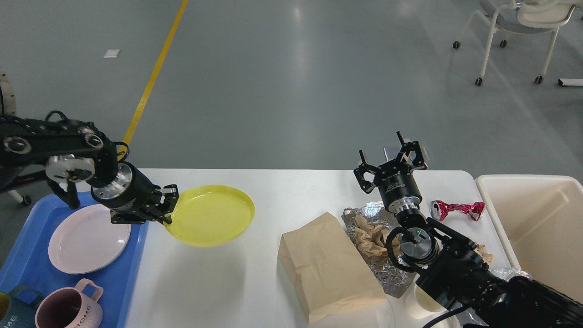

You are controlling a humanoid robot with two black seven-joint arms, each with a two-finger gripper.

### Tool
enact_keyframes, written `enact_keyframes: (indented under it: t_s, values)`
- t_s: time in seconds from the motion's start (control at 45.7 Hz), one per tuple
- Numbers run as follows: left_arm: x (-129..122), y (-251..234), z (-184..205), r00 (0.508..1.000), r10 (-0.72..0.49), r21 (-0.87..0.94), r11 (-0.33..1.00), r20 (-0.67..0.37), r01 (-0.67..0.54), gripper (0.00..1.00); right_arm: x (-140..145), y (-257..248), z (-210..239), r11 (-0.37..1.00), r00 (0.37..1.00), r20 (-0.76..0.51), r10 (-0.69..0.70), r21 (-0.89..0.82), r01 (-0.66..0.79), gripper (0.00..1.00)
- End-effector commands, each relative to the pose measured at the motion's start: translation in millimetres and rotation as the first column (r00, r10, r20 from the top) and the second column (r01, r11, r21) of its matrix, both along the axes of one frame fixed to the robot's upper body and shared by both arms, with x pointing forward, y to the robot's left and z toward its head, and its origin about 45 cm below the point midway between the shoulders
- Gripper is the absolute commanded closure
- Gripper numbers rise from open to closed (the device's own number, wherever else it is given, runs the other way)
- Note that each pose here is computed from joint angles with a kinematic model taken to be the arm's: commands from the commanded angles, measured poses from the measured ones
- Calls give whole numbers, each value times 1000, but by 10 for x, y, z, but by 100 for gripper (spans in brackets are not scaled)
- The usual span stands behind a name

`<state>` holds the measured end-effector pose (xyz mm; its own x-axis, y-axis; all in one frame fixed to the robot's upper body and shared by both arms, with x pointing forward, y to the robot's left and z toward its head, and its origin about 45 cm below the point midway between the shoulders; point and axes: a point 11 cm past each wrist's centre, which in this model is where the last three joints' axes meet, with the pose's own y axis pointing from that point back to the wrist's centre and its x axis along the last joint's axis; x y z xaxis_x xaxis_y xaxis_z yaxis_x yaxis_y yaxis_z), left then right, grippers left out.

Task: Tidy desktop
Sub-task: 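Lift the yellow plate and place it onto the white plate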

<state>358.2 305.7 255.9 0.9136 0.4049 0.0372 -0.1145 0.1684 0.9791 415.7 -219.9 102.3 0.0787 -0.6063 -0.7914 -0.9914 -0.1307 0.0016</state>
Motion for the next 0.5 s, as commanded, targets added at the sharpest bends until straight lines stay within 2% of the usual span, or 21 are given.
enact_keyframes:
  t_s: [0.0, 0.153, 0.263, 0.481]
  values:
    - [41, 140, 550, 997, -70, 7, 998, 10, 70, 100, -1, 9, 0, 1000, 1000, 0, 1, 2, -1, 0]
    - [34, 286, 1135, 991, -128, 27, 992, 46, 127, 100, 0, 1, 1, 1000, 1000, 0, 0, 1, 0, 0]
    - [26, 319, 1381, 986, -153, 53, 987, 64, 150, 100, -1, 5, -2, 1000, 1000, -1, 0, 1, 0, 0]
    - [18, 475, 1311, 993, -112, 100, 989, 47, 107, 100, 0, -3, -1, 1000, 1000, 0, -1, 0, 1, 0]
